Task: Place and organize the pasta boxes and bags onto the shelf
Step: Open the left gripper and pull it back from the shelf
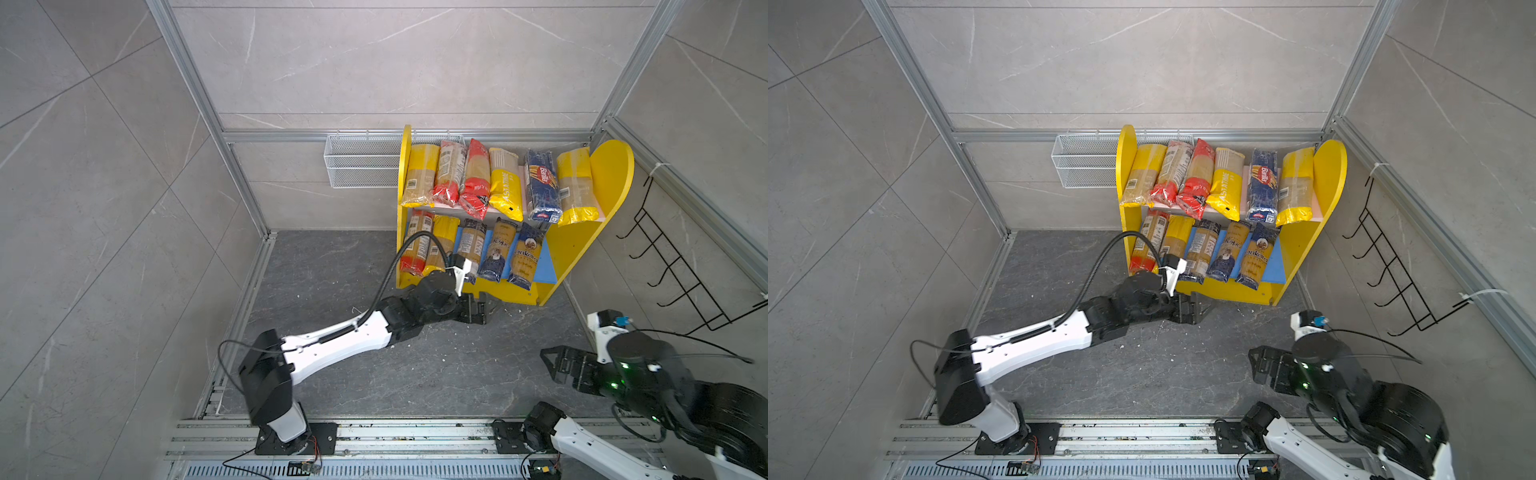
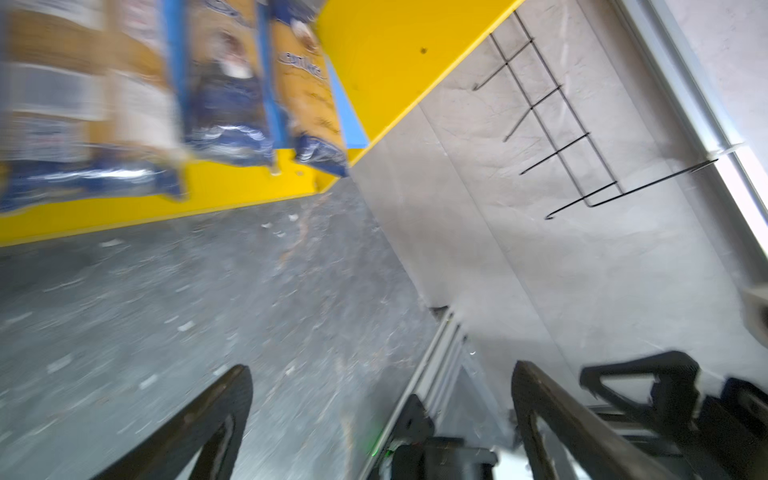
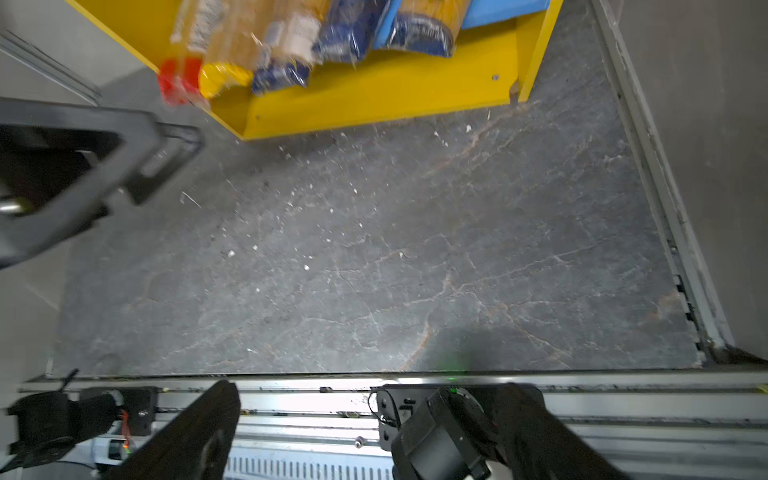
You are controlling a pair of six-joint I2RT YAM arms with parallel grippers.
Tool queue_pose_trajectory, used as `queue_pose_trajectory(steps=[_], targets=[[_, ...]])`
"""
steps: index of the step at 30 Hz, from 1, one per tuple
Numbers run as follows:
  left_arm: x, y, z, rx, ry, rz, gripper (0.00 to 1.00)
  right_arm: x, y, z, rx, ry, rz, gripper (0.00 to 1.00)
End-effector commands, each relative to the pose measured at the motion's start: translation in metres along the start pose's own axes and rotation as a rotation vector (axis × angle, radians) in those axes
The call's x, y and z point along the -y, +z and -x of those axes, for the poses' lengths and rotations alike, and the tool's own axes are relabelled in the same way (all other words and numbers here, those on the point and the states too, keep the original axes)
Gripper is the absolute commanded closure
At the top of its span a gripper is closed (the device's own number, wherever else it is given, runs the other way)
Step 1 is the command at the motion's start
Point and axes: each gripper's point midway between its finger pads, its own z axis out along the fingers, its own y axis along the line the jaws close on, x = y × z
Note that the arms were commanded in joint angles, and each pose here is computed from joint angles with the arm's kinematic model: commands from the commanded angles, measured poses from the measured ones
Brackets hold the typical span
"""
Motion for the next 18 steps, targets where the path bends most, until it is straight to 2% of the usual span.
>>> queue_pose_trajectory(steps=[1,4,7,11,18], targets=[[-0.036,-0.061,0.010,0.094,0.130,0.195,0.00,-0.019,0.018,0.013,0.061,-0.026,0.050,0.00],[-0.071,-0.116,0.004,0.131,0.170,0.367,0.00,-0.022,0.041,0.019,0.099,-0.047,0.014,0.00],[-0.103,-0.166,0.000,0.154,0.163,0.518,0.00,-0.024,0.072,0.015,0.053,-0.109,-0.070,0.00],[-0.120,-0.212,-0.005,0.219,0.131,0.596,0.00,-0.033,0.105,0.014,0.011,-0.144,-0.117,0.00],[-0.148,-0.272,-0.016,0.313,0.051,0.710,0.00,-0.065,0.146,0.021,-0.004,-0.183,-0.083,0.00]])
